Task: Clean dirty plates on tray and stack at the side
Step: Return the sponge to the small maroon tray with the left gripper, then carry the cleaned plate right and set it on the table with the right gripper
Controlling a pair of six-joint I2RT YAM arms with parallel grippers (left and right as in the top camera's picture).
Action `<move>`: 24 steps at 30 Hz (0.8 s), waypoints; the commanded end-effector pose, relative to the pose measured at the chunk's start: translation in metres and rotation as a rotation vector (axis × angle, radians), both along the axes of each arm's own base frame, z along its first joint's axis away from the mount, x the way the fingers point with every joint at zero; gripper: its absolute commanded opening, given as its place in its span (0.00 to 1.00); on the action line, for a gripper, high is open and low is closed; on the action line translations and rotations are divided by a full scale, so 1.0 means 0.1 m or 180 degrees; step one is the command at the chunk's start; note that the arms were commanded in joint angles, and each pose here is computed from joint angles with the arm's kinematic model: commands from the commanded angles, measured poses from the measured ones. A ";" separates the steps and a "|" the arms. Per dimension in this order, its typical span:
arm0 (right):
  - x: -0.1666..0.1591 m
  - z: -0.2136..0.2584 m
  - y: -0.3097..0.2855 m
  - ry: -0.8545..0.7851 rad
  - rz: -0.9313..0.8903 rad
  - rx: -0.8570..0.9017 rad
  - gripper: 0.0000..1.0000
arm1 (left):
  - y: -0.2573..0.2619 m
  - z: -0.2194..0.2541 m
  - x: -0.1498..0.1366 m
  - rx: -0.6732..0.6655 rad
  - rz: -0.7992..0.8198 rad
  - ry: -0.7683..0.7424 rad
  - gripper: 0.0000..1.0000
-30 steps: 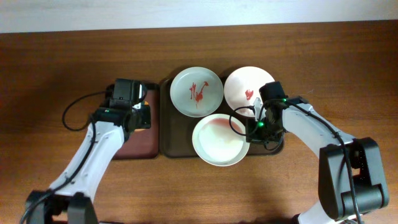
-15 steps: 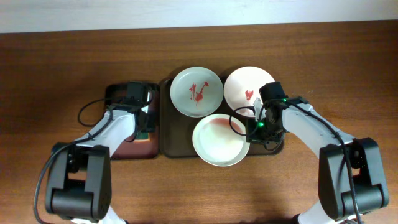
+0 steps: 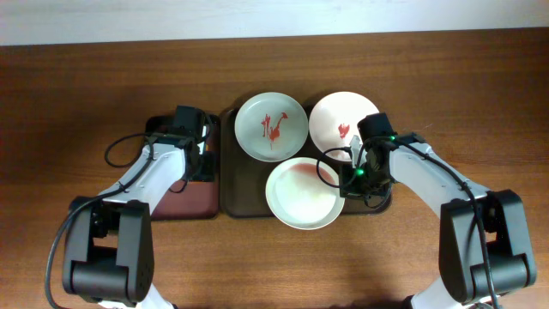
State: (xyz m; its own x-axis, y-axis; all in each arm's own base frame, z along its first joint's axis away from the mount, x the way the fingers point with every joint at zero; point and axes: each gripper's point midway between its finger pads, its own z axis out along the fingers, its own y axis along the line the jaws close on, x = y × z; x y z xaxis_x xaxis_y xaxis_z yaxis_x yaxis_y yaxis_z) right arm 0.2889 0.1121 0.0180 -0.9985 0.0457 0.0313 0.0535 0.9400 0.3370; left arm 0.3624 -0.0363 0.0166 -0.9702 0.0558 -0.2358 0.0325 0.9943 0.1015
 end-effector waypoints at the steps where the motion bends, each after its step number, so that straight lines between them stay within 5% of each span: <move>1: -0.04 -0.05 0.00 0.0061 0.0020 -0.0052 0.05 | -0.06 0.01 -0.03 -0.0137 -0.0022 0.0009 0.55; 5: -0.05 -0.05 0.00 0.0065 0.0019 -0.0053 0.04 | -0.04 -0.14 -0.26 -0.0143 -0.0024 0.0235 0.36; 6: -0.05 -0.05 0.00 0.0070 0.0021 -0.0053 0.04 | -0.03 -0.18 -0.33 -0.0132 -0.0022 0.0293 0.10; 7: -0.07 -0.05 -0.01 0.0098 0.0021 -0.0058 0.04 | -0.02 -0.18 -0.34 -0.0118 -0.0019 0.0303 0.00; 9: -0.10 -0.04 -0.02 0.0133 0.0022 -0.0066 0.04 | 0.01 -0.08 -0.28 -0.0054 -0.0006 0.0187 0.00; 12: -0.04 0.05 -0.01 -0.0003 0.0110 -0.0051 0.04 | 0.00 0.22 -0.17 -0.0097 -0.0010 -0.0084 0.82; 13: 0.03 0.15 -0.11 -0.0133 0.0099 -0.0256 0.04 | -0.03 0.26 -0.19 -0.0157 -0.0023 -0.0080 0.99; 24: 0.33 1.00 -0.22 -0.1261 0.0372 -0.1242 0.04 | -0.06 0.24 -0.24 -0.0203 -0.0036 -0.0013 0.99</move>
